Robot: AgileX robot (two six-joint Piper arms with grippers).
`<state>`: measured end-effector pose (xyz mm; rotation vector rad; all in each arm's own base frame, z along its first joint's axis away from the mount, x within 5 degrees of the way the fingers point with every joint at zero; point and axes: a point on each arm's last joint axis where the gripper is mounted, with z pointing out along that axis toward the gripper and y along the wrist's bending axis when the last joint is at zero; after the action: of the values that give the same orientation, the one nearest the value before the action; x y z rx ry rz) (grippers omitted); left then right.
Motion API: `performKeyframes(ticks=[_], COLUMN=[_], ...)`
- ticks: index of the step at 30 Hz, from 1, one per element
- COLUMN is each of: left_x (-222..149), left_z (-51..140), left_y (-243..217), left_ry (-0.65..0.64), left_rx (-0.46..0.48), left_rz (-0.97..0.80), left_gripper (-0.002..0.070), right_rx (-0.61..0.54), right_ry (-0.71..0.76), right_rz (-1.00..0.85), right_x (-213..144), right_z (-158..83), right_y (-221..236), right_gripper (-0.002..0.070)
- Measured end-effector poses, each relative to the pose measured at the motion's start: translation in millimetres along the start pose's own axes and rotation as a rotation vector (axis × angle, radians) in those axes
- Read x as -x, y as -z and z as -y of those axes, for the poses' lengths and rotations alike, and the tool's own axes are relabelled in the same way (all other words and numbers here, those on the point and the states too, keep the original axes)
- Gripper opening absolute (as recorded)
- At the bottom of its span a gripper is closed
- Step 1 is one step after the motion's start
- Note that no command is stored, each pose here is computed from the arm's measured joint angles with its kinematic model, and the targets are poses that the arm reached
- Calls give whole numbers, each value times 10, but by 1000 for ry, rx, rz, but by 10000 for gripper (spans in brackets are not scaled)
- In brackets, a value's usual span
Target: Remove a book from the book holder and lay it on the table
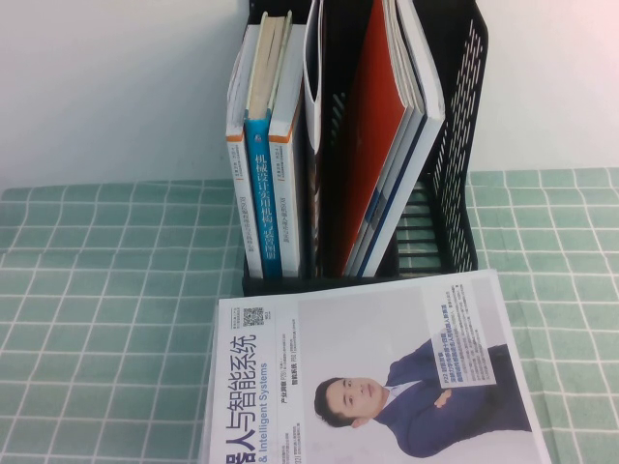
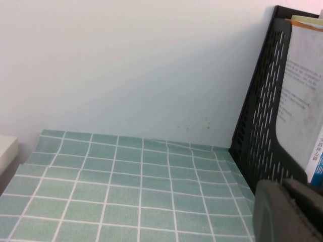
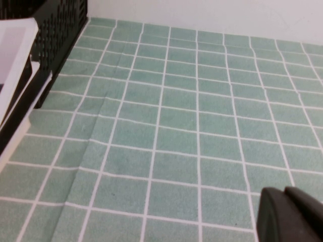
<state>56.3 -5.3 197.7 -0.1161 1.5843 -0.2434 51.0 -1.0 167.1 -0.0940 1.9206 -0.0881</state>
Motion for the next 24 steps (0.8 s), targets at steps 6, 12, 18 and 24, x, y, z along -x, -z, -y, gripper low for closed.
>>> performKeyframes(ticks=[6,12,18,24], left_x=[2,2,2,15], left_z=[0,0,0,0], left_y=[0,0,0,0], left_ry=[0,-2,-10,-13], left_rx=[0,0,0,0], left_rz=[2,2,2,16], left_gripper=[-3,-3,-3,-3], right_rx=[0,0,0,0], right_ry=[0,0,0,0], right_rz=[0,0,0,0], right_x=[0,0,0,0], right_z=[0,0,0,0], right_y=[0,0,0,0], right_gripper=[-2,-2,-2,-2])
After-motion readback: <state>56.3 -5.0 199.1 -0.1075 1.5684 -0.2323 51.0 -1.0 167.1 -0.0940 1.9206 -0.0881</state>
